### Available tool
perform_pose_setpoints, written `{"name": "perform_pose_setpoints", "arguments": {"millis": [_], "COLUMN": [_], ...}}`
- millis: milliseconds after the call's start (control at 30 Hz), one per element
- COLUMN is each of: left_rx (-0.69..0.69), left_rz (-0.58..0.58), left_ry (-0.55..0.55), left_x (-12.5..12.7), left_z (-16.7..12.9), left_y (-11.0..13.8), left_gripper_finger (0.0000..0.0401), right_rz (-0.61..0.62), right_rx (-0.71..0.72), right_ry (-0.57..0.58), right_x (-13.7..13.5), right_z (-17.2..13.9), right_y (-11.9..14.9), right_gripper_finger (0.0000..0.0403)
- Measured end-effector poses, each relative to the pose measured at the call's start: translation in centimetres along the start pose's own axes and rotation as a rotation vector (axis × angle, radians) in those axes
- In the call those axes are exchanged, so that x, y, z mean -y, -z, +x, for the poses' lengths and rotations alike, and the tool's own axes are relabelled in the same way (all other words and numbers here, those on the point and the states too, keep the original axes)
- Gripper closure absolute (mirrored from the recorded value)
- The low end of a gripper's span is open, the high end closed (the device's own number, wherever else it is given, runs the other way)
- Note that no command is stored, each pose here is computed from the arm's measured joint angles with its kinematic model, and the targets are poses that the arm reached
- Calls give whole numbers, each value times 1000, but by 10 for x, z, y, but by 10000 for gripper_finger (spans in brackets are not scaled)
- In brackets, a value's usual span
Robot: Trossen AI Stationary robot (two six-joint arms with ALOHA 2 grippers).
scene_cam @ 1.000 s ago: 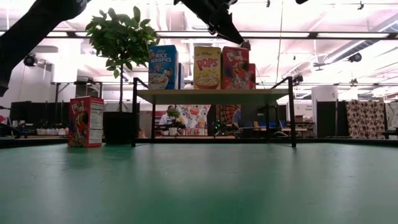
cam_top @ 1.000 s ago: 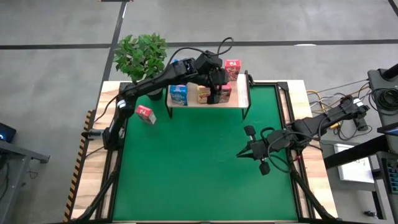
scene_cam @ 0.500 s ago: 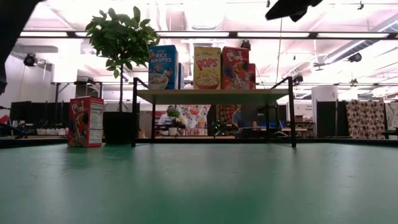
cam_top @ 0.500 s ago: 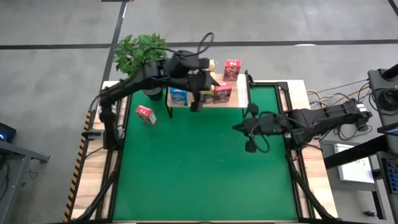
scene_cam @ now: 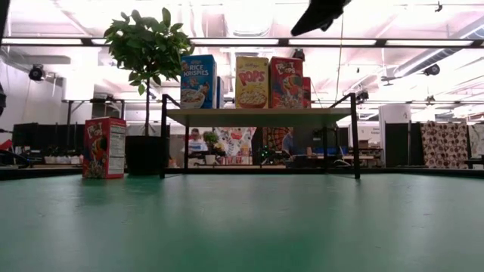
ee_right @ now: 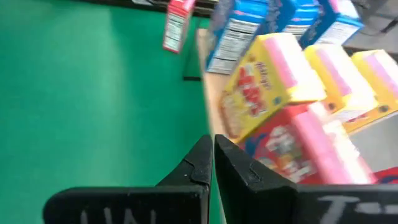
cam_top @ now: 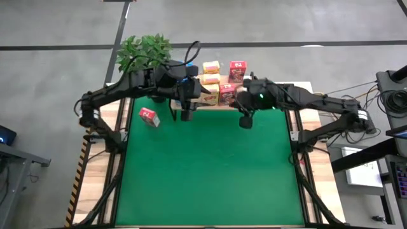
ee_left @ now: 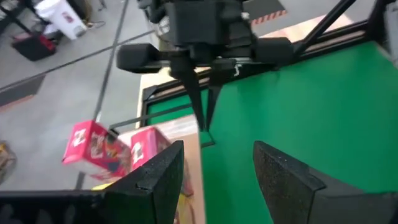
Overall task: Stack cereal on shelf
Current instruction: Put the bottom red cereal box on the shelf
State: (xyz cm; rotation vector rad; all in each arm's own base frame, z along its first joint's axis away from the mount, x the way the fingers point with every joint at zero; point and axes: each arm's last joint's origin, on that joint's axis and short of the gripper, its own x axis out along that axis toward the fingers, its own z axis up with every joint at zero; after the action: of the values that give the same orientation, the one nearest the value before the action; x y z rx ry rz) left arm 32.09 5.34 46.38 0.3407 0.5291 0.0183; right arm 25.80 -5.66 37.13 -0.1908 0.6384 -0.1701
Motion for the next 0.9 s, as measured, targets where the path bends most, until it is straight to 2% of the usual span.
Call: {"name": "perform_pose_setpoints", "arguments": {"millis": [300,433,667,900], "left_rx": [156,225,308,343], "left_rz": [10,11,11,-6], "left_ry": [-105,-136,-173,-277], "left_x": [16,23,36,40], "left_z": [-23,-33,-38,-48], "left_y": [37,54,83,100], "left_gripper_finger": [225,225,225,225], "right_rz": [-51,-33,-4,-6], "right_rx": [-61,-112,-156,-187], "right_ry": [63,69,30,-38], "right_x": [37,49,70,90], "right_z": [14,12,7,15], "right_y": [-27,-34,-38,-30], "right_gripper_finger": [394,377,280,176]}}
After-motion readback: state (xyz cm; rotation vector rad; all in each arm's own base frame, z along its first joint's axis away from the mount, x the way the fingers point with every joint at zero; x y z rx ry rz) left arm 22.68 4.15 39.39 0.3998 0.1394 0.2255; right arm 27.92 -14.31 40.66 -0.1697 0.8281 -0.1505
